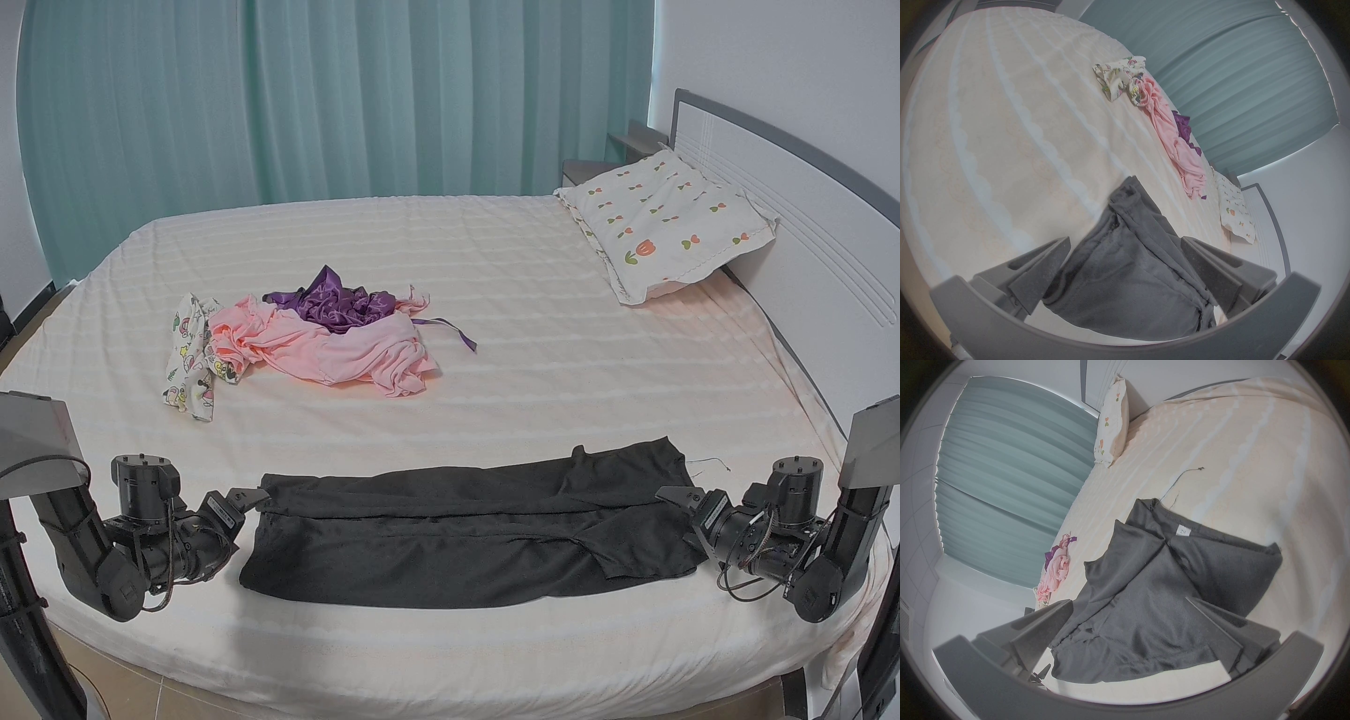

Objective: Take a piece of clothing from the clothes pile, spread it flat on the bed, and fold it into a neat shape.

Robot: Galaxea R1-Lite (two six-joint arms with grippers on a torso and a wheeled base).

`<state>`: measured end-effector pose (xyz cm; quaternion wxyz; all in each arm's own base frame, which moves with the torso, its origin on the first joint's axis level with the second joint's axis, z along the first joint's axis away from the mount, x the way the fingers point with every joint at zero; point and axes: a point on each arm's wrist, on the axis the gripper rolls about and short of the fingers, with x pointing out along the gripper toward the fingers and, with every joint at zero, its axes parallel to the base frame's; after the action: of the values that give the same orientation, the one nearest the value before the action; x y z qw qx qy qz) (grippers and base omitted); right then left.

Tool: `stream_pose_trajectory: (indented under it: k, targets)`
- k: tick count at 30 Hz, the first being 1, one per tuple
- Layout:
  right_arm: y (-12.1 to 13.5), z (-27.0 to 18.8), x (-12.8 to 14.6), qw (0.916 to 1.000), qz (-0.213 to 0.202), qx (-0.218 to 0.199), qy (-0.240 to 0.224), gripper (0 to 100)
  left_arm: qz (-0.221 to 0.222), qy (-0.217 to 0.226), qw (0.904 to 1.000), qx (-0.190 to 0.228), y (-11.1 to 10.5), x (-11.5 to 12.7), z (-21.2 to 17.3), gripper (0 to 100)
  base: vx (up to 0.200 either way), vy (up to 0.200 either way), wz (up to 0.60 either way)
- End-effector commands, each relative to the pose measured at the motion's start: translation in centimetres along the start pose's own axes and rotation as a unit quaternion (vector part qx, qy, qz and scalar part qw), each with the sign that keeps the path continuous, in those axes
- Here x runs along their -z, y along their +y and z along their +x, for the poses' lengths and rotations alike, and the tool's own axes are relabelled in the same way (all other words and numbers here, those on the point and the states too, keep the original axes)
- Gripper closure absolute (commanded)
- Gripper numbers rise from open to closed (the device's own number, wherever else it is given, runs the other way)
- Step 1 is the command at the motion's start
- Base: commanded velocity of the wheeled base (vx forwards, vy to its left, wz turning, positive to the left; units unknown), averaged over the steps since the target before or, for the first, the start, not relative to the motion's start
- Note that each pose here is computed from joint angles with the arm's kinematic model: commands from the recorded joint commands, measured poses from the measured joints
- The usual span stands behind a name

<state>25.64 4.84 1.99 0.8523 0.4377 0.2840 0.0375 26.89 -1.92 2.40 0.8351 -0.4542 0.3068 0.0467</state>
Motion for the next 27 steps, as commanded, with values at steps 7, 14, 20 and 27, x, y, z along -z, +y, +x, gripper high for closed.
stream_pose_trajectory:
  k: [7, 14, 20, 27]
  targets:
    - [0.0, -0.8, -0.3, 1.0, 0.001, -0.001, -0.009, 0, 0.0, -0.013, 0.9999, 0.01, -0.3, -0.8, -0.2, 0, 0.0, 0.2, 0.0]
    - [0.1, -1.1, -0.4, 0.9999, 0.0, -0.002, -0.013, 0, 0.035, 0.016, 0.999, 0.024, -1.3, 0.8, 0.6, 0, 0.0, 0.086, 0.0]
    - [0.2, -1.1, -0.3, 0.9999, -0.001, -0.003, -0.01, 0, 0.163, 0.084, 0.9825, 0.034, -0.5, 2.6, 1.7, 0, 0.0, 0.0, 0.0]
    - [0.2, -1.0, -0.2, 1.0, -0.002, -0.004, -0.007, 0, 0.214, 0.124, 0.9686, 0.026, -0.5, 4.1, 1.8, 0, 0.0, 0.0, 0.0]
